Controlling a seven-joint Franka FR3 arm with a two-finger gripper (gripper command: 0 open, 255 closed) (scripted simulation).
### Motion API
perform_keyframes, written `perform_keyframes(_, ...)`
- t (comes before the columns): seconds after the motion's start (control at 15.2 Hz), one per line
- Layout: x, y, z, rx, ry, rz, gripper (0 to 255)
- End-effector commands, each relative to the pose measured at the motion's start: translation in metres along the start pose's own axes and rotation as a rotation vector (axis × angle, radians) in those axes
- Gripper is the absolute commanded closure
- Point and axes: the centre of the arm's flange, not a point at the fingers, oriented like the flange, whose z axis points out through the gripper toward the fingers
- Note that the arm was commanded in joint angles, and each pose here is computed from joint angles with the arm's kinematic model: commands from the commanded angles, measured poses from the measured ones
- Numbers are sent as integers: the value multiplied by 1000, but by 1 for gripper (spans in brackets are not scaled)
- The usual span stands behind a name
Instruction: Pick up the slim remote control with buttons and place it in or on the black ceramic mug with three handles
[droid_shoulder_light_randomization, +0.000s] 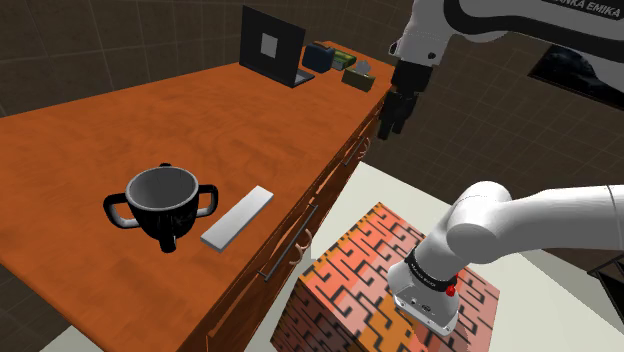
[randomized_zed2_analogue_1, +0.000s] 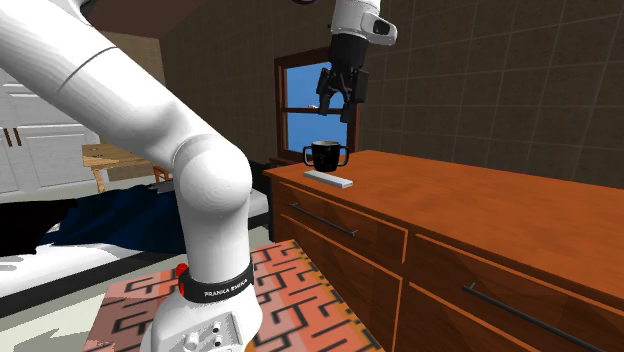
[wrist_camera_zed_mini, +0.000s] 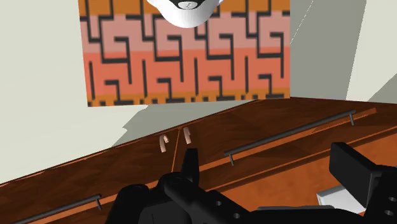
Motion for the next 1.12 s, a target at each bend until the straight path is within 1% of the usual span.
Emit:
perform_keyframes(0.0,0,0,0,0,0,0,0)
perform_keyframes(0.26,-1,-45,28,0,28,148,0)
perform_keyframes(0.53,5,-89,56,1,57,296,0)
perform_keyframes(1.06,38,-173,111,2,114,593,0)
